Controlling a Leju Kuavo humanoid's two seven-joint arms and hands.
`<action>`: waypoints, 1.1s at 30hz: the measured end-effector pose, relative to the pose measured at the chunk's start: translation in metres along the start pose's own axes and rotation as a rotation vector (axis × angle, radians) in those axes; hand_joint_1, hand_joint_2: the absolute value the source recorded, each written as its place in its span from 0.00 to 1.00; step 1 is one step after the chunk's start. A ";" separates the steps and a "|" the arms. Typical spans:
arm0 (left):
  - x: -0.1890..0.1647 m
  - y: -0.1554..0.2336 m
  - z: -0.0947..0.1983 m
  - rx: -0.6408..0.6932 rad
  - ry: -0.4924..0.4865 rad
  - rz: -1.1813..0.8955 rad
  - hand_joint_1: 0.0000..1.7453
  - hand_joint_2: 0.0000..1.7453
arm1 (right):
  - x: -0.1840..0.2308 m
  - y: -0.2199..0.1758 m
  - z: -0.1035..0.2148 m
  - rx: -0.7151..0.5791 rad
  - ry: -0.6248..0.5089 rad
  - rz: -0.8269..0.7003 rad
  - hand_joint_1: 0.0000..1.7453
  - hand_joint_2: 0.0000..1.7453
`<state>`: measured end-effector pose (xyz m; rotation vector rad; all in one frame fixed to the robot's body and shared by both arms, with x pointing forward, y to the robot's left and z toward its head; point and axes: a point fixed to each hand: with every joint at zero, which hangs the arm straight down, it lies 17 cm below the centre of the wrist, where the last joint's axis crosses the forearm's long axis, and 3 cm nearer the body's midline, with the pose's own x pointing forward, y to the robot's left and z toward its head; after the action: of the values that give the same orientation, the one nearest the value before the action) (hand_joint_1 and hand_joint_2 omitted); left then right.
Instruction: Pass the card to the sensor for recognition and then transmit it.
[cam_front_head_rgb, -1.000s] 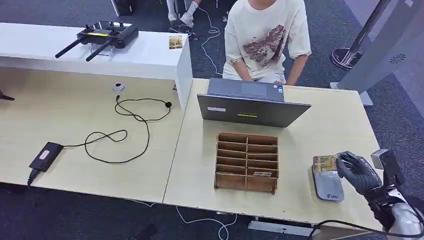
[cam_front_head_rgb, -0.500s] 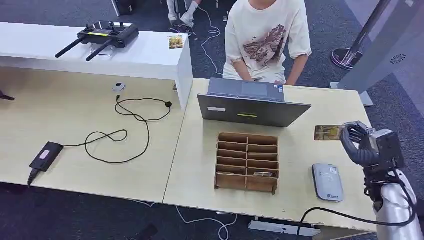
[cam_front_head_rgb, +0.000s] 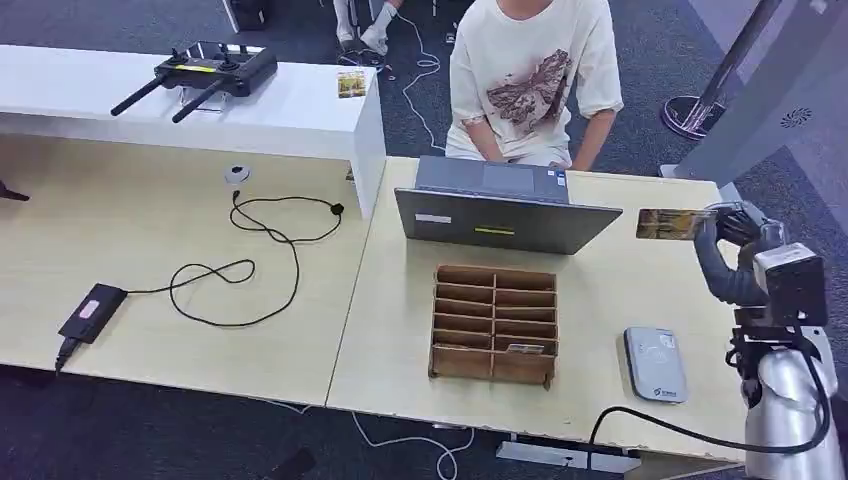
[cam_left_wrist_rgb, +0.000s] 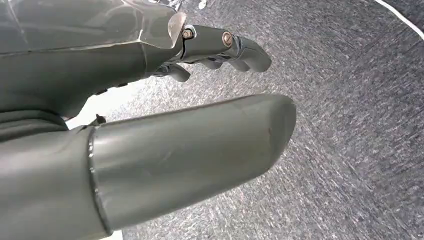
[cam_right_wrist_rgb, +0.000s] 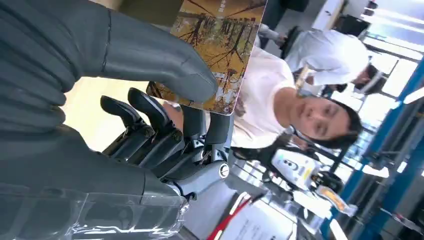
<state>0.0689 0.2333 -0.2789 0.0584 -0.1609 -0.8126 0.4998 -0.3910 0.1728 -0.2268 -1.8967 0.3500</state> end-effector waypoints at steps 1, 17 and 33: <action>0.000 0.000 0.000 0.000 0.000 -0.002 0.00 0.00 | 0.006 -0.001 -0.002 -0.010 -0.020 0.001 1.00 1.00; 0.000 0.000 0.000 -0.005 0.002 -0.009 0.00 0.00 | 0.095 -0.002 -0.057 -0.221 -0.231 0.789 1.00 1.00; 0.003 0.000 0.000 -0.015 -0.001 -0.001 0.00 0.00 | 0.131 0.041 -0.135 -0.093 -0.289 1.194 1.00 1.00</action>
<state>0.0707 0.2318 -0.2782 0.0442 -0.1555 -0.8144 0.5807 -0.2928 0.3169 -1.4450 -1.8575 1.1223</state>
